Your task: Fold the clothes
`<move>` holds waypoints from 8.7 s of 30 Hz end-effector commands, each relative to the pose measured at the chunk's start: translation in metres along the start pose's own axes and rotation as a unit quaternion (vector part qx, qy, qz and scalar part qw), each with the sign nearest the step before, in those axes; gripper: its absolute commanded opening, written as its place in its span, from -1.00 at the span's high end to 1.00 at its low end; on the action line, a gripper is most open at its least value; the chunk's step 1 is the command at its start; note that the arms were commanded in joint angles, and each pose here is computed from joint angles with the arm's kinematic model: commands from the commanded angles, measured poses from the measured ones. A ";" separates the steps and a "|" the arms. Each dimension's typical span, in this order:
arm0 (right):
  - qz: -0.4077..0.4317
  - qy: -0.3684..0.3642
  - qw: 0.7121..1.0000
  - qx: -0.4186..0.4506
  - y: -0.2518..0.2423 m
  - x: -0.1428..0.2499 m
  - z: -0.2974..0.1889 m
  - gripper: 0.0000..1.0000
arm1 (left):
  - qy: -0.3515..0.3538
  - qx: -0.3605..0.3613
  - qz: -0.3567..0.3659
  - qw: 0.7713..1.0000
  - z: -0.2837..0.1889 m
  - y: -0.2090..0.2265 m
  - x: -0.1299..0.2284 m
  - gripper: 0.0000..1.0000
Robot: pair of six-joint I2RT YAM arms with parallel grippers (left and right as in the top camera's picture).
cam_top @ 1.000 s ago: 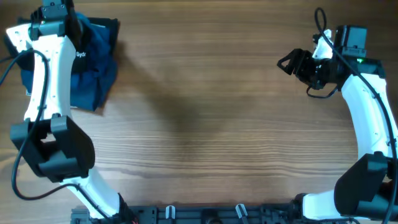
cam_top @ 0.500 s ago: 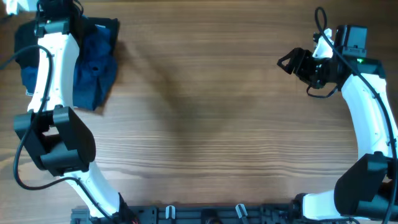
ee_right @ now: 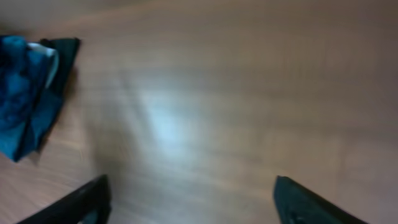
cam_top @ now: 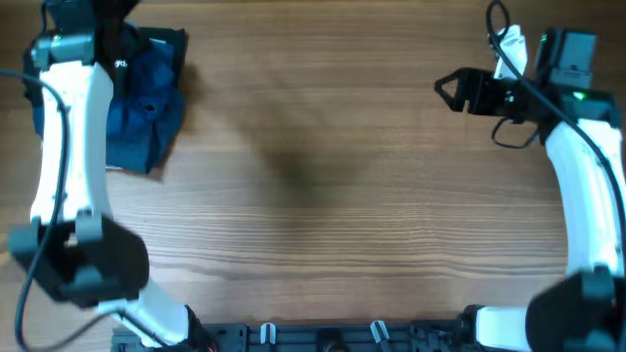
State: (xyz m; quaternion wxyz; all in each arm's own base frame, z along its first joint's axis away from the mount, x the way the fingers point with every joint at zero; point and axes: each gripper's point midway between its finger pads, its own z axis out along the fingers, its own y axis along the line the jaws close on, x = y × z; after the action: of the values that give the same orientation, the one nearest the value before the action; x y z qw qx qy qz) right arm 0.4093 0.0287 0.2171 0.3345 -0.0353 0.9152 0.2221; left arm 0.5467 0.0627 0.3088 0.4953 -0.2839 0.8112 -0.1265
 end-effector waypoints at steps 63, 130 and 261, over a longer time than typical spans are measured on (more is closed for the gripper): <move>-0.214 -0.125 0.968 0.035 0.043 -0.049 -0.080 -0.99 | -0.143 0.254 0.319 0.902 -0.229 -0.002 0.182 -1.00; -0.214 -0.125 0.968 0.035 0.043 -0.049 -0.080 -1.00 | -0.162 0.186 0.254 0.935 -0.200 0.108 0.261 -0.99; -0.034 -0.431 0.890 0.146 -0.015 0.149 -0.085 -0.99 | -0.162 0.186 0.254 0.935 -0.200 0.108 0.261 -1.00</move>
State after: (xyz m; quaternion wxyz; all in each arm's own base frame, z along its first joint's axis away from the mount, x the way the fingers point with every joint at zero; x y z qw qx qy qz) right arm 0.2474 -0.0097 0.1722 0.6996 0.0779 0.7075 0.0627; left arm 0.2443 -0.0187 0.1638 0.6823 0.0164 0.7251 -0.0919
